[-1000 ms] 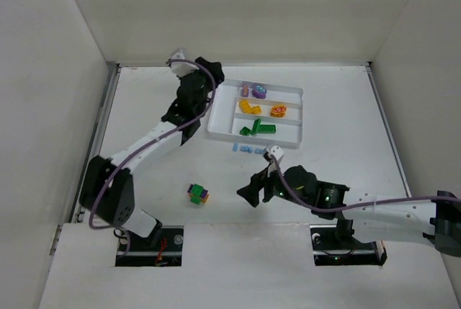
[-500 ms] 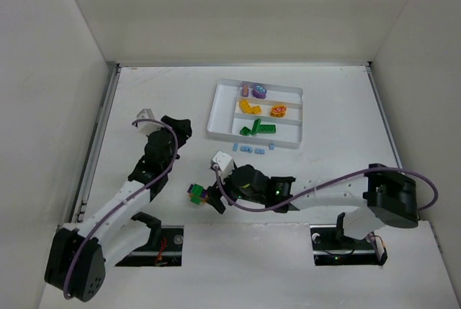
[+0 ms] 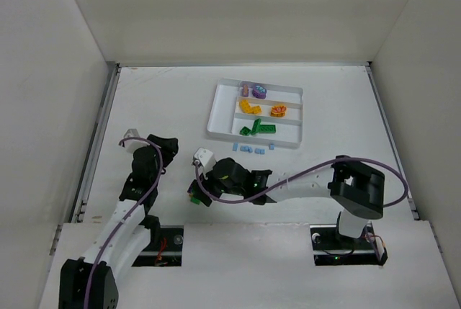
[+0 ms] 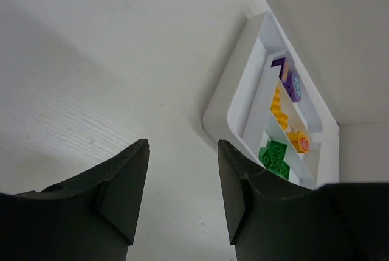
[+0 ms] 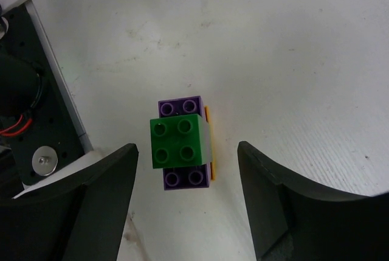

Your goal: Sort the legos into containers by color

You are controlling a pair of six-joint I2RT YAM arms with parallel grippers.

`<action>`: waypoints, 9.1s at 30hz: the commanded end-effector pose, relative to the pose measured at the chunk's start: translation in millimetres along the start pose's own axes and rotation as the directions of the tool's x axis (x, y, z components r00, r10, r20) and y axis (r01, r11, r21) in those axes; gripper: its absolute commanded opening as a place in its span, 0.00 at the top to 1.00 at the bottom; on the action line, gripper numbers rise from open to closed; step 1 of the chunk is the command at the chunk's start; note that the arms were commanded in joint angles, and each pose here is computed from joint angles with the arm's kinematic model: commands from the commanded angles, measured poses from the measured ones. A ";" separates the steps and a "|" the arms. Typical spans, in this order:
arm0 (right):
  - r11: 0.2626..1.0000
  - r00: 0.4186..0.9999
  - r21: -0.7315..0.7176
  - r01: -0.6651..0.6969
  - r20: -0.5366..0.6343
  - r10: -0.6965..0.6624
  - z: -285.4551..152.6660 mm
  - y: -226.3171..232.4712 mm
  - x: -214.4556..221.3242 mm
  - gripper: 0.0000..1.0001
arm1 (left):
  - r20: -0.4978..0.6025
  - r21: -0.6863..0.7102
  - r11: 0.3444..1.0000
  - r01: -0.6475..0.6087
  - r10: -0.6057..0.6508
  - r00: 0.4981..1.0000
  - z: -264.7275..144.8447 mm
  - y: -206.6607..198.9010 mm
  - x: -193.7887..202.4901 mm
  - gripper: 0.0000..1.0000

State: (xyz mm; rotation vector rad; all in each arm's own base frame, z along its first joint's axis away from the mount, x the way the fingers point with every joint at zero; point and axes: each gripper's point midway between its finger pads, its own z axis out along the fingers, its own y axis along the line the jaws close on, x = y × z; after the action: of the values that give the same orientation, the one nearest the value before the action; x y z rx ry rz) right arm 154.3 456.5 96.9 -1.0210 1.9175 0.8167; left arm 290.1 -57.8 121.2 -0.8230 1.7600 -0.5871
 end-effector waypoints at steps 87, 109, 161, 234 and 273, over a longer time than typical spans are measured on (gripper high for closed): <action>0.294 0.098 -0.651 -0.700 0.320 0.942 -171.8 -212.3 -130.1 0.71 | -0.319 0.610 0.687 0.395 -0.244 0.916 -33.5 -254.7 104.1 0.69; 0.294 0.104 -0.658 -0.693 0.313 0.944 -187.6 -233.8 -121.7 0.71 | -0.352 0.664 0.628 0.405 -0.215 0.911 -56.1 -244.6 70.2 0.83; 0.553 0.323 0.027 -0.833 0.834 0.447 -274.0 -269.0 -57.0 0.70 | -0.453 0.134 0.990 0.039 0.027 0.891 177.1 -251.7 231.8 0.77; 0.544 0.332 -0.044 -0.838 0.751 0.571 -235.8 -269.5 -48.3 0.69 | -0.567 0.548 0.792 0.271 0.114 0.816 1.1 -300.5 227.1 0.82; 0.556 0.299 -0.042 -0.830 0.808 0.508 -266.4 -272.4 -52.8 0.70 | -0.559 0.483 0.861 0.163 0.159 0.813 64.4 -275.8 265.8 0.81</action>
State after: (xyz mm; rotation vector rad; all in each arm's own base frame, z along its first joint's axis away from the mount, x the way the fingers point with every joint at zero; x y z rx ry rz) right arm 317.3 138.6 205.9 0.5319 1.6394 1.0420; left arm 358.4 -425.8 122.6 -0.3029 2.0350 -1.3338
